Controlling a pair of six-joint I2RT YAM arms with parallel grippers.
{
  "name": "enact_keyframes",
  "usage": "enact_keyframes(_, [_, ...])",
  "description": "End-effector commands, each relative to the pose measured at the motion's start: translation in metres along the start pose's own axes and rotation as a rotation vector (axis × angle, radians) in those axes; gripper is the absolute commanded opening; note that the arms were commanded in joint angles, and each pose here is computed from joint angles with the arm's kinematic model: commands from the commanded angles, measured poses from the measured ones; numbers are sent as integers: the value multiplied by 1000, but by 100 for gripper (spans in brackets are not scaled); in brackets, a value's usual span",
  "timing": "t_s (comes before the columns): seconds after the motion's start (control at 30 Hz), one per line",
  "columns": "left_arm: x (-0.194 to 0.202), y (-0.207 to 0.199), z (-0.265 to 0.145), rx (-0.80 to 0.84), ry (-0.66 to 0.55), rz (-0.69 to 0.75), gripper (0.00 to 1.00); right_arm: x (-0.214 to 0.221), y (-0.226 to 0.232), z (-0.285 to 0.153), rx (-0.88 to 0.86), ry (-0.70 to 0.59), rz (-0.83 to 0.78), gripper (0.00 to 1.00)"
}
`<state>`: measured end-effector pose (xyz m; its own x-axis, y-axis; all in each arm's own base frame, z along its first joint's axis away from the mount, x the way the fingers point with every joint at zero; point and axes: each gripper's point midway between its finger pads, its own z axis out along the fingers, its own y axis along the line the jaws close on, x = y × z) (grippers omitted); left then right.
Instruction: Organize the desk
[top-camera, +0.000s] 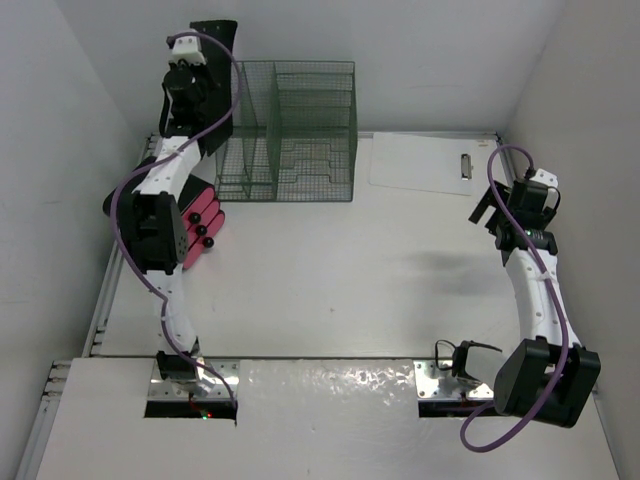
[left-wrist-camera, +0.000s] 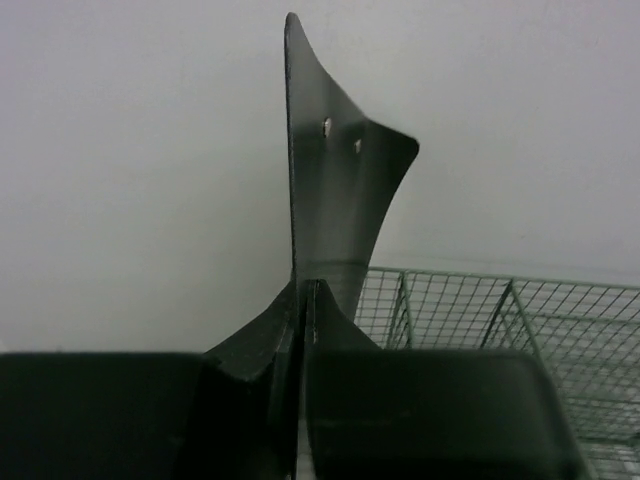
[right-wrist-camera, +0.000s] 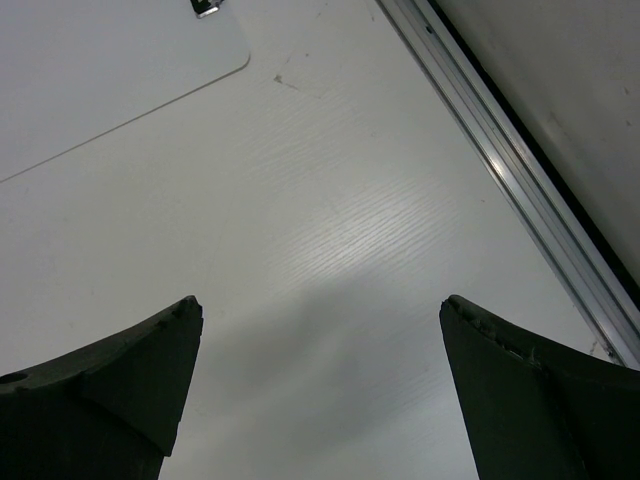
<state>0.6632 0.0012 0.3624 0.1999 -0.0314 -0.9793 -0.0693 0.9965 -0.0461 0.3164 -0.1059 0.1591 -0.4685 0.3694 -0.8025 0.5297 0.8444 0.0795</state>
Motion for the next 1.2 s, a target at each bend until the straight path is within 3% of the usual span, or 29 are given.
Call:
enact_keyframes(0.0, [9,-27,-7,114,-37,19,11,-23,5,-6,-27,-73,5,98])
enact_keyframes(0.1, [18,-32,-11,147,-8,28,31,-23,7,-7,-35,-74,0,98])
enact_keyframes(0.33, [42,-37,-19,181,64,18,36,-23,5,-9,-37,-76,-18,99])
enact_keyframes(0.53, [41,-35,-24,173,92,19,40,-23,4,-11,-36,-84,-29,99])
enact_keyframes(0.8, [17,-13,-26,35,156,-2,67,-11,30,4,-158,10,-54,99])
enact_keyframes(0.93, [5,-11,-38,27,194,-16,82,-11,51,38,-210,102,-39,99])
enact_keyframes(1.0, [-2,-15,-44,52,212,-19,85,-28,65,51,-243,114,-28,99])
enact_keyframes(1.07, [-7,-20,-48,85,224,-18,87,-9,67,80,-225,226,-47,99])
enact_keyframes(1.1, [-11,-27,-52,130,230,-5,88,-27,74,89,-239,207,-74,99])
enact_keyframes(1.17, [-5,-32,-60,167,271,9,92,-5,76,117,-233,306,-111,99])
